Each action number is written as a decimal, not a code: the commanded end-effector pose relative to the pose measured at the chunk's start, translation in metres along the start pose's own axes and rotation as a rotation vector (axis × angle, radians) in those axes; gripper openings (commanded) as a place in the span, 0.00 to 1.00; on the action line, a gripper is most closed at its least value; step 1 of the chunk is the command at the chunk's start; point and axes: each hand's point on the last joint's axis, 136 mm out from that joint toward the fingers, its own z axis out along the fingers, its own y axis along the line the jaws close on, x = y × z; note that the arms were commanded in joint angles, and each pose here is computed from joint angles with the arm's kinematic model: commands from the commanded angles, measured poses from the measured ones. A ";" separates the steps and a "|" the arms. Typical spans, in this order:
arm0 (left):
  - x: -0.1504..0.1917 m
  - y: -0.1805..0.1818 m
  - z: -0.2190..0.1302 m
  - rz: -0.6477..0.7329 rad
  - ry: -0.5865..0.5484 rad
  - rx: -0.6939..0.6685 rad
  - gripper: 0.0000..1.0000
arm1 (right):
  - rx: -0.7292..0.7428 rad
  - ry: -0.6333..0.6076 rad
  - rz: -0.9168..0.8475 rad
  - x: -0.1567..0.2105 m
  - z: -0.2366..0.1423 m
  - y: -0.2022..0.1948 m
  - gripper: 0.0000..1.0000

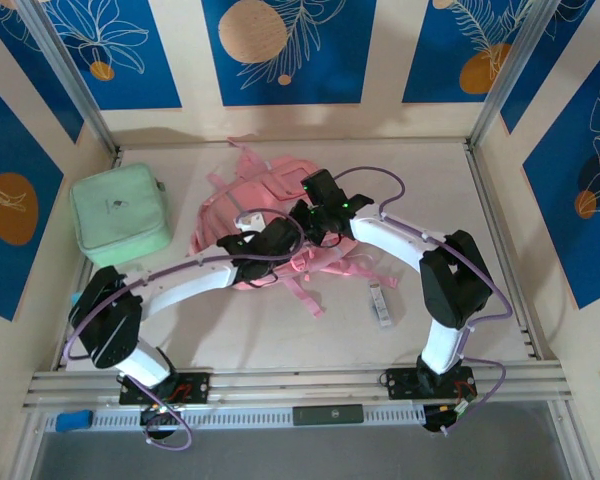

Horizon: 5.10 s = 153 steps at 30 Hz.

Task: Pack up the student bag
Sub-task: Rotate the student bag at the center of the table, then unzip the student bag at the top-center of the table.

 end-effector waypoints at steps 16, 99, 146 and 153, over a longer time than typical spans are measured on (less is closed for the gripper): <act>0.001 -0.006 -0.031 0.168 0.072 0.089 0.43 | -0.104 -0.016 -0.041 -0.009 -0.022 0.030 0.00; 0.024 -0.013 -0.044 0.363 0.122 0.331 0.00 | -0.157 0.184 -0.077 0.017 -0.007 0.030 0.11; 0.051 0.062 -0.043 0.465 0.315 0.254 0.00 | -0.110 0.169 -0.316 -0.066 -0.053 -0.024 0.00; 0.026 0.059 -0.037 0.484 0.248 0.189 0.00 | -0.103 0.169 -0.324 -0.067 -0.059 -0.027 0.04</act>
